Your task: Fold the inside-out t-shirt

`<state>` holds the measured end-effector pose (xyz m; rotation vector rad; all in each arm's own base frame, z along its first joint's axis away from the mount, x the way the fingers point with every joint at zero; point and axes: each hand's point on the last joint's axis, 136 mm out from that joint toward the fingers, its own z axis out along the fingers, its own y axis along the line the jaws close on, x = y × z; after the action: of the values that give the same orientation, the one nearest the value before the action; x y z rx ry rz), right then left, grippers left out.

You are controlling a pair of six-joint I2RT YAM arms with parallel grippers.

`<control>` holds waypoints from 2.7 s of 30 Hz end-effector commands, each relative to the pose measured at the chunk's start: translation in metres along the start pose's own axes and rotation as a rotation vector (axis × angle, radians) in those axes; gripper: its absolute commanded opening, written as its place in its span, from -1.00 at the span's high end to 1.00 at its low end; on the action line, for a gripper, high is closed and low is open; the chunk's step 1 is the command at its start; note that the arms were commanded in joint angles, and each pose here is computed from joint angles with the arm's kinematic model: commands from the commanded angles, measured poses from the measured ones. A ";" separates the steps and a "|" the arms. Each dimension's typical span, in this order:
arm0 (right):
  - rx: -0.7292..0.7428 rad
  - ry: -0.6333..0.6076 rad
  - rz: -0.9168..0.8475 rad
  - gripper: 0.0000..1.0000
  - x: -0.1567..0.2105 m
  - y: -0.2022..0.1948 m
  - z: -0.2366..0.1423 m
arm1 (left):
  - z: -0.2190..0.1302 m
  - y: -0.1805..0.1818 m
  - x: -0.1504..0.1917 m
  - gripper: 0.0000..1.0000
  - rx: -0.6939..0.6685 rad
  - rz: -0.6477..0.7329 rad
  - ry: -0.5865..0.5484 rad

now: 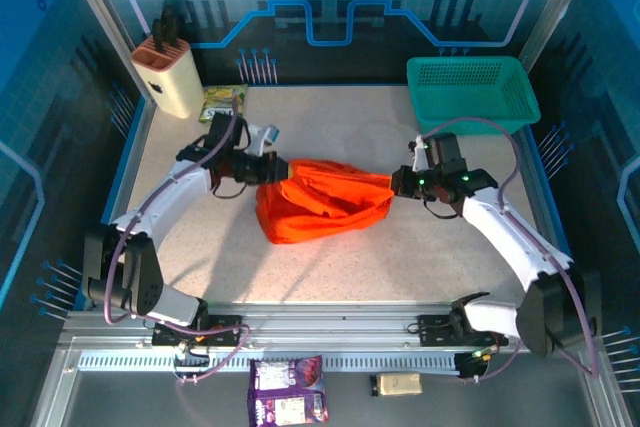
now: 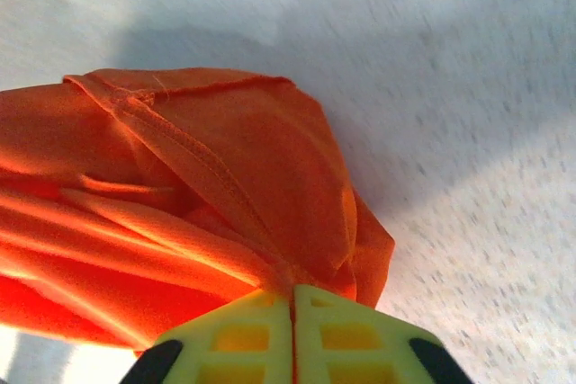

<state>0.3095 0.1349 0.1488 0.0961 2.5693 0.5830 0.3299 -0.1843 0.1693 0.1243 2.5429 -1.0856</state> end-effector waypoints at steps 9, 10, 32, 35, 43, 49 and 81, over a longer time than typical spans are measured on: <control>0.167 0.065 -0.262 0.19 0.022 0.043 -0.007 | 0.009 0.007 0.041 0.10 -0.080 -0.013 0.050; 0.130 0.070 -0.280 0.16 0.025 0.056 -0.004 | 0.006 0.006 0.038 0.07 -0.093 -0.004 0.043; 0.115 0.304 -0.367 0.83 0.101 0.098 0.092 | 0.057 -0.016 0.000 -0.25 -0.244 0.333 0.244; 0.125 0.282 -0.363 1.00 0.099 0.092 0.085 | 0.075 -0.011 0.008 -0.23 -0.260 0.357 0.322; 0.148 0.209 -0.351 1.00 0.083 0.075 0.059 | 0.085 0.007 0.016 0.48 -0.326 0.367 0.376; 0.161 0.106 -0.333 1.00 0.040 0.064 0.031 | 0.070 -0.004 -0.008 0.97 -0.320 0.369 0.279; 0.301 0.117 -0.138 0.67 0.012 -0.038 -0.015 | -0.019 0.053 0.019 1.00 -0.164 -0.114 -0.035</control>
<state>0.2976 0.1015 0.1275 -0.0093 2.7266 0.2609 0.3138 -0.1309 0.1413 -0.0891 2.6463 -0.9203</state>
